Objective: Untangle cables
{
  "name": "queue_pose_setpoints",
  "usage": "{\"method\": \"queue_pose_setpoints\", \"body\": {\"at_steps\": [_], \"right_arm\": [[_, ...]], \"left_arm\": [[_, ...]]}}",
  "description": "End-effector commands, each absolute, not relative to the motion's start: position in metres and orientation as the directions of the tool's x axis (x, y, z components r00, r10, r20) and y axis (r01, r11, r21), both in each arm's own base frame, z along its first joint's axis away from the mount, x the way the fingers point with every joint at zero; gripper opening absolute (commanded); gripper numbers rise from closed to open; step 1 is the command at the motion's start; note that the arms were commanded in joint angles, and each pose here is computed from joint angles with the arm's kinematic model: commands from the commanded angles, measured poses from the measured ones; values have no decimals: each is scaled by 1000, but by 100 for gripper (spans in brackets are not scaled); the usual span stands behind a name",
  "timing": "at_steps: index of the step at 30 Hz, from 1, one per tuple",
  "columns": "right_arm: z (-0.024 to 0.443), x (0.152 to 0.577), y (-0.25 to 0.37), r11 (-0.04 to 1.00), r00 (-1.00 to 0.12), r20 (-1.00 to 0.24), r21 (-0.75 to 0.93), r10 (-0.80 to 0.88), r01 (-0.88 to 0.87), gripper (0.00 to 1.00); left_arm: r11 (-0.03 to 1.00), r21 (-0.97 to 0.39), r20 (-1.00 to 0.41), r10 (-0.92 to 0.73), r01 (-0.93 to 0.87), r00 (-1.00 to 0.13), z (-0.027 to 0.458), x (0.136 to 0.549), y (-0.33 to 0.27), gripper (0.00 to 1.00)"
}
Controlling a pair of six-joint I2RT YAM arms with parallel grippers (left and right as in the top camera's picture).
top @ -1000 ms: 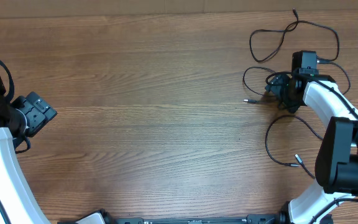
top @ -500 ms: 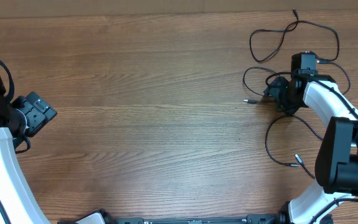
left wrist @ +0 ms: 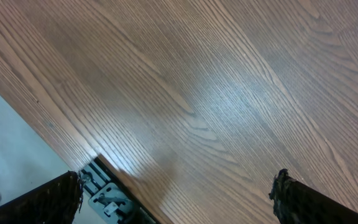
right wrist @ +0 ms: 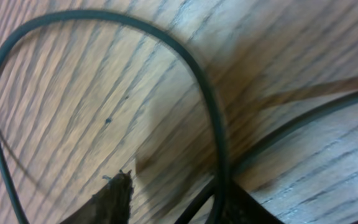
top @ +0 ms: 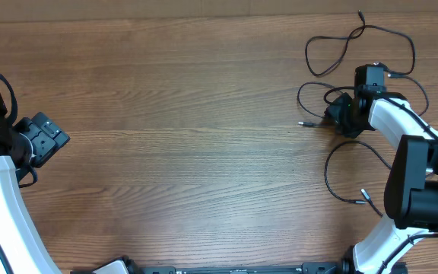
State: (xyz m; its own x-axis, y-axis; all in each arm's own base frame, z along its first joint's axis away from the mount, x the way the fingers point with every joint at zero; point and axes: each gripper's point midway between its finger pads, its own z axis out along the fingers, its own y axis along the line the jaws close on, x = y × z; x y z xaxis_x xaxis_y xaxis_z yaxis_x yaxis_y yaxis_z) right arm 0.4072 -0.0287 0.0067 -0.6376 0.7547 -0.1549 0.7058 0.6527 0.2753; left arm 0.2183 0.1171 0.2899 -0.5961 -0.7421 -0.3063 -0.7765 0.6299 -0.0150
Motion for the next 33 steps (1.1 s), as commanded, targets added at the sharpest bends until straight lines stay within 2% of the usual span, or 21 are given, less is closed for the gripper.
{"method": "queue_pose_setpoints", "body": {"at_steps": [1, 3, 10, 21, 26, 28, 29, 32, 33], "right_arm": [[6, 413, -39, 631, -616, -152, 284, 773, 722, 37], [10, 416, -46, 617, -601, -155, 296, 784, 729, 25], [17, 423, -71, 580, -556, -174, 328, 813, 746, 6], [31, 446, -47, 587, -605, -143, 490, 783, 644, 5], [31, 447, -46, 589, -607, -145, 490, 782, 642, 18], [31, 446, -47, 588, -605, -145, 490, 783, 643, 29], [31, 446, -47, 588, -605, -145, 490, 783, 643, 38], [31, 445, -47, 588, -606, -141, 488, 783, 645, 50], [30, 444, -46, 588, -608, -137, 485, 782, 647, 58]], "left_arm": [[616, -17, -300, -755, -788, -583, 288, 217, 118, 100], [616, -17, -300, -755, -788, -583, 288, 217, 118, 100], [616, -17, -300, -755, -788, -583, 288, 217, 118, 99], [616, -17, -300, -755, -788, -583, 288, 217, 118, 100], [616, -17, -300, -755, -788, -583, 288, 217, 118, 100], [616, -17, -300, -755, -788, -583, 288, 217, 118, 100], [616, -17, -300, -755, -788, -583, 288, 217, 118, 100], [616, -17, -300, -755, -788, -583, 288, 217, 118, 100], [616, -17, -300, -755, -788, -583, 288, 217, 118, 99]]}}
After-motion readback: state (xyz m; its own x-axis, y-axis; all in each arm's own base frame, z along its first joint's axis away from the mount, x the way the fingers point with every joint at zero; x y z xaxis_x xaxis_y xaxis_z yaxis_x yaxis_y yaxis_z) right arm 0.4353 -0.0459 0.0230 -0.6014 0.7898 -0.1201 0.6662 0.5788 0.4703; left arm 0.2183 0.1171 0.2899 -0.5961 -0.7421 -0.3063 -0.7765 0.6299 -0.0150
